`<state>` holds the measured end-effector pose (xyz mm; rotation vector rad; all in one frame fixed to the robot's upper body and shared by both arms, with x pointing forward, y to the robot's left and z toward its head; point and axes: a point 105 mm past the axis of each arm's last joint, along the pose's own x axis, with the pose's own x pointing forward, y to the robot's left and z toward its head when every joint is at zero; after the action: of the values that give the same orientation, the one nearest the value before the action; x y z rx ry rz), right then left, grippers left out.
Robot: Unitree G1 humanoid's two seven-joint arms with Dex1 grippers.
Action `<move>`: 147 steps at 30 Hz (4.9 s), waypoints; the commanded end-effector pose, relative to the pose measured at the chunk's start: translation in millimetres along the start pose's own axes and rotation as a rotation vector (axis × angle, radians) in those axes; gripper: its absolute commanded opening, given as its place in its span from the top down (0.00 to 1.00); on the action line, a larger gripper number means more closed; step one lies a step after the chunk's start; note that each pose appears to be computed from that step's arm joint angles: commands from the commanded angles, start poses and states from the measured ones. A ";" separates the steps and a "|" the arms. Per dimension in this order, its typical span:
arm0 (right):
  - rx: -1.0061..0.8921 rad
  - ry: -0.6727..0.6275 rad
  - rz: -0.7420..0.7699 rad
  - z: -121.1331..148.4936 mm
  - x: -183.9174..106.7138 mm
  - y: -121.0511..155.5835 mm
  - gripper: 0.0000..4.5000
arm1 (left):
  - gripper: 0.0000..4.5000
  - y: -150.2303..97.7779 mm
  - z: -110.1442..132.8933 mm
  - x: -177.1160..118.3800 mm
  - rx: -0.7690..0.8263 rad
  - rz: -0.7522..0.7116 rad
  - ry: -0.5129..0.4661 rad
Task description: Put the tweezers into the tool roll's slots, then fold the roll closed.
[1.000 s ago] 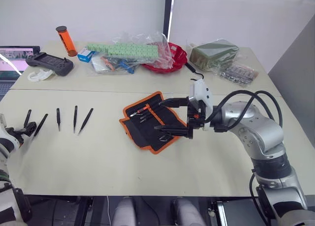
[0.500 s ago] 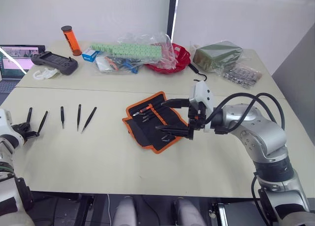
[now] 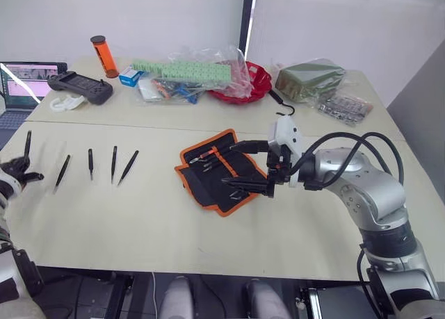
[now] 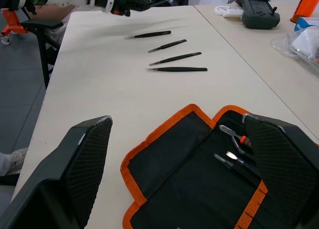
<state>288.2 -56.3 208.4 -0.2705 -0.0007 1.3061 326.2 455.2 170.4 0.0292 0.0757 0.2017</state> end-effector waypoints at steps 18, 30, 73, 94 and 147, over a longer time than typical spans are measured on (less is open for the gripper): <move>0.137 0.061 -0.414 -79.2 3.5 -20.5 0.99 | 1.00 -240.6 36.4 -63.7 0.246 -1.053 0.115; 0.193 0.091 -0.517 -109.6 7.1 -16.9 0.99 | 1.00 -287.5 23.4 -69.0 0.338 -1.170 0.206; 0.298 0.152 -0.529 -143.2 11.7 -4.3 0.99 | 1.00 -322.1 -18.7 -32.1 0.506 -1.112 0.359; 0.324 0.159 -0.487 -147.5 26.4 7.5 0.99 | 1.00 -356.9 -22.8 -18.3 0.541 -1.140 0.338; 0.206 -0.082 -0.414 -73.5 -3.9 -35.2 1.00 | 0.34 -226.4 45.4 -27.4 0.210 -0.817 0.103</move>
<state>332.8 -82.5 133.6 -0.0373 0.0483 0.8720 352.7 218.8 190.0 0.1644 0.2829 -0.6554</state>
